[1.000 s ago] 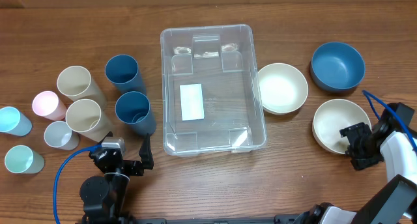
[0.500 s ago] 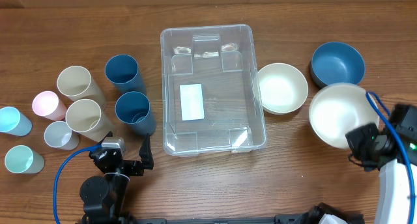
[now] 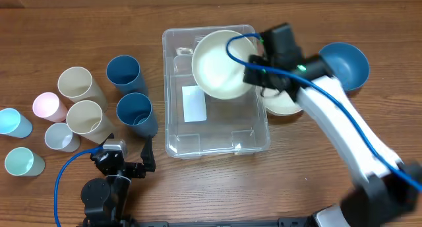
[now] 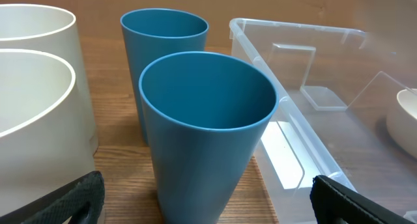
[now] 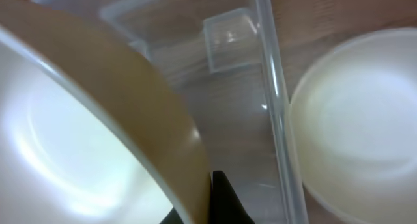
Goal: Pack container
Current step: 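Carry the cream bowl with the right gripper into the clear bin, then move the right gripper to the dark-blue bowl and grasp its rim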
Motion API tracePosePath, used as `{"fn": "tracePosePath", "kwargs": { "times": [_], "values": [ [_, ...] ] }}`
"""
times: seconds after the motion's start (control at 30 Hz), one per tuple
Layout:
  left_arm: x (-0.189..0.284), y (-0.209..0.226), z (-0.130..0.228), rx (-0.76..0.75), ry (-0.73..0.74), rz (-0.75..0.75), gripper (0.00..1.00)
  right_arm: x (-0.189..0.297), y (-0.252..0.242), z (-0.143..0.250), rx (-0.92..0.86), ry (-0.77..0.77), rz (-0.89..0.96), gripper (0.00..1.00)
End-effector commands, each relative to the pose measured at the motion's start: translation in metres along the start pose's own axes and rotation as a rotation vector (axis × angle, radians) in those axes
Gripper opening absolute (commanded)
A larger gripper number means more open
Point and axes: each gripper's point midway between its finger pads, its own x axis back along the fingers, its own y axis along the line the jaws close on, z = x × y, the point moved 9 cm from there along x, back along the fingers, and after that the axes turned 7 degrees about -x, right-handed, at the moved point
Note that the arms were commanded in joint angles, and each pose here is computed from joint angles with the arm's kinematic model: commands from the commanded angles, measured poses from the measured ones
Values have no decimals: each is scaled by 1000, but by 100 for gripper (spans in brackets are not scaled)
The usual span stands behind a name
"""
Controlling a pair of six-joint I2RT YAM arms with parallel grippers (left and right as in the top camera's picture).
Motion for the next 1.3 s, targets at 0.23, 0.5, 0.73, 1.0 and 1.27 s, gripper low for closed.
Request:
{"fn": "tracePosePath", "kwargs": {
  "times": [0.23, 0.5, 0.73, 1.0, 1.27],
  "values": [
    [0, -1, 0, -18, -12, 13, 100, -87, 9, -16, 60, 18, -9, 19],
    [0, -1, 0, -18, -12, 13, 100, 18, 22, -62, 65, -153, -85, 61],
    [0, -1, 0, -18, -12, 13, 100, 108, -170, -112, -460, -248, 260, 70],
    [0, -1, 0, -18, -12, 13, 100, 27, -302, -92, -751, 7, 450, 72],
    [0, -1, 0, -18, -12, 13, 100, -48, -323, -89, -774, 118, 372, 36]
  ]
}}
